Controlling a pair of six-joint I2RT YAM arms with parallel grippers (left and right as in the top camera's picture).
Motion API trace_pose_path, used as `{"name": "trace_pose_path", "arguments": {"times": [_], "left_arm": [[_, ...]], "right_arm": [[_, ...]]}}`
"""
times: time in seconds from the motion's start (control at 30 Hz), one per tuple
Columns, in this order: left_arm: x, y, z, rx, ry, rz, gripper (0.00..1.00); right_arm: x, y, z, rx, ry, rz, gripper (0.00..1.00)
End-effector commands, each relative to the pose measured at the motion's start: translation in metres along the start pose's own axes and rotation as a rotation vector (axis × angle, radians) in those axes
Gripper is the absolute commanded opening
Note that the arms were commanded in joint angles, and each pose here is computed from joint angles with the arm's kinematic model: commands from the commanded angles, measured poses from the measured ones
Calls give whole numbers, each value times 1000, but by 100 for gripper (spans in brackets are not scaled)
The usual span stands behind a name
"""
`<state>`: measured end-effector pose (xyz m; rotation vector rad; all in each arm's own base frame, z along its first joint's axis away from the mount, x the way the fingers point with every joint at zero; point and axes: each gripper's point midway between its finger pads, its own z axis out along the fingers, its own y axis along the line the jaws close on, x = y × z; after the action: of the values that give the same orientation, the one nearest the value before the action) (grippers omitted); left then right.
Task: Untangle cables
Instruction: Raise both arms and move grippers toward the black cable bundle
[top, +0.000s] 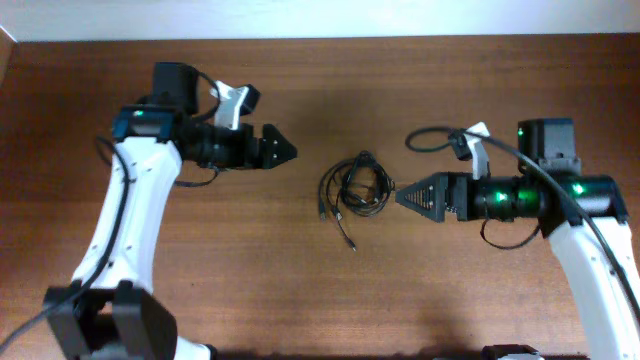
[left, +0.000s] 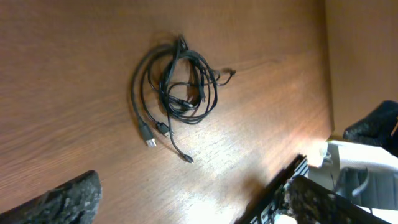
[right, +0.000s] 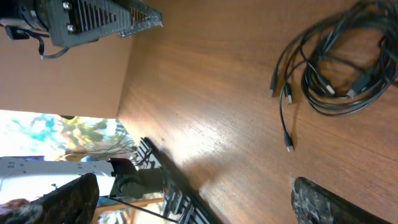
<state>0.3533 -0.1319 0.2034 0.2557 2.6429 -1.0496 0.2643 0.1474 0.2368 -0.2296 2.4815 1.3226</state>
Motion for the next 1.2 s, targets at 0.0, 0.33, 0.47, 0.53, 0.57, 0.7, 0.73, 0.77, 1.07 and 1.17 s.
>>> {"name": "trace_pose_path", "arguments": {"times": [0.0, 0.33, 0.47, 0.53, 0.57, 0.7, 0.73, 0.77, 1.07, 1.17], "left_arm": [[6, -8, 25, 36, 70, -5, 84], [13, -42, 68, 71, 135, 130, 0], [13, -36, 83, -62, 133, 188, 0], [6, -26, 92, -194, 102, 198, 0], [1, -23, 97, -246, 80, 212, 0], [-2, -23, 117, -299, 71, 241, 0], [-1, -19, 123, -321, 77, 237, 0], [-2, -13, 131, -344, 81, 242, 0], [6, 28, 174, -402, 150, 213, 0], [2, 38, 170, -470, 135, 221, 2]], "right_arm": [[-4, -8, 10, -25, 38, 40, 99], [-2, -48, 29, 49, 107, 137, 4], [1, -67, 27, 161, 115, 136, 4], [4, -71, 26, 186, 126, 147, 4], [6, -71, 26, 186, 130, 152, 4], [16, -69, 24, 187, 163, 193, 4], [18, -69, 24, 188, 172, 204, 4], [21, -71, 23, 203, 181, 213, 4], [19, -125, 9, 531, 92, 439, 9], [16, -138, 18, 526, 40, 473, 17]]}}
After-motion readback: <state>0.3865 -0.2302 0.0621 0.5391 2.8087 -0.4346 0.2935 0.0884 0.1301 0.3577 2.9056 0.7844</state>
